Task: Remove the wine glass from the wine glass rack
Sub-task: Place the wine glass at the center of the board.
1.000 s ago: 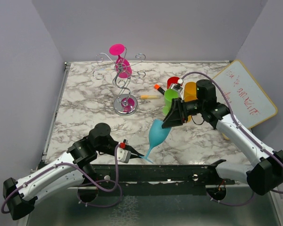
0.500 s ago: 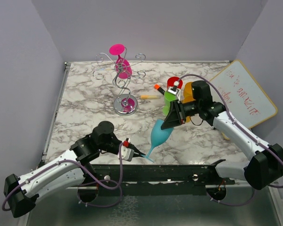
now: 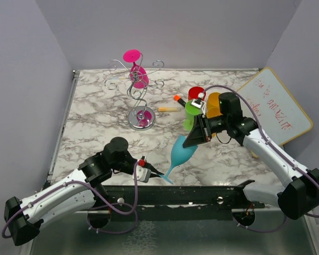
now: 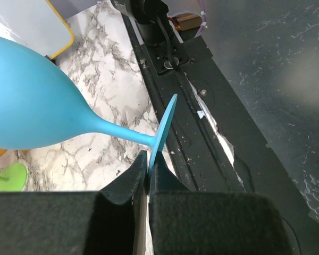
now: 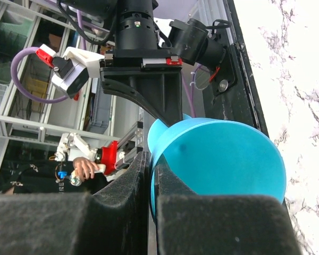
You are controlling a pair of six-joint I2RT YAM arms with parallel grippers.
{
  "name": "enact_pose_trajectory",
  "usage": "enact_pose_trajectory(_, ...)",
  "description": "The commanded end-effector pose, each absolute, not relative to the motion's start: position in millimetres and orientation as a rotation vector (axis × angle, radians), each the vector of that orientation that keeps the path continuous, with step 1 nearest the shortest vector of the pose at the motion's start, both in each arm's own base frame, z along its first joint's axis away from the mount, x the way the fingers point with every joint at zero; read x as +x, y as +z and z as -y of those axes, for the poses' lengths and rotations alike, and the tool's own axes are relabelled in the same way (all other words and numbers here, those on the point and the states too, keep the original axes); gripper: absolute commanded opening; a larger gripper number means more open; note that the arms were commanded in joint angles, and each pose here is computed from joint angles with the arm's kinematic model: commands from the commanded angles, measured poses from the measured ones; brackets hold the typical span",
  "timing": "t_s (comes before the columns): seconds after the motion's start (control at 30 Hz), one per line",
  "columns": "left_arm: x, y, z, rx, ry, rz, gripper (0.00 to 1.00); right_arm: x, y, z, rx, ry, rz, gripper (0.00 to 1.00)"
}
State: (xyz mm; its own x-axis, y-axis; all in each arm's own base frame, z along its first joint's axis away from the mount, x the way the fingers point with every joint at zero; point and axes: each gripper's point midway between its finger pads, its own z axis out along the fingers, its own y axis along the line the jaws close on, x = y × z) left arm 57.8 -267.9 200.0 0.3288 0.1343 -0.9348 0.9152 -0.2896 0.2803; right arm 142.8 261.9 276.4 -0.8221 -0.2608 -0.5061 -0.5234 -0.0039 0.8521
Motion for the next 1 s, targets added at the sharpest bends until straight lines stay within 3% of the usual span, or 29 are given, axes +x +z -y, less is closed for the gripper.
enact_pose_trajectory(0.0, 77, 200, 269, 1.601, -0.978, -1.033, 0.07, 139, 275, -262, -0.811, 1.883, -2.058, 0.01)
enact_pose_trajectory(0.2, 78, 206, 267, 1.526, -0.978, -1.032, 0.39, 141, 271, -263, -0.766, 1.897, -2.048, 0.01)
enact_pose_trajectory(0.33, 75, 210, 265, 1.493, -1.009, -1.060, 0.49, 144, 269, -264, -0.758, 1.868, -2.055, 0.01)
enact_pose_trajectory(0.67, 83, 207, 263, 1.407, -1.024, -1.193, 0.54, 160, 245, -263, -0.651, 1.717, -2.168, 0.01)
enact_pose_trajectory(0.97, 100, 205, 257, 1.207, -1.016, -1.397, 0.57, 192, 233, -247, -0.503, 1.355, -2.217, 0.01)
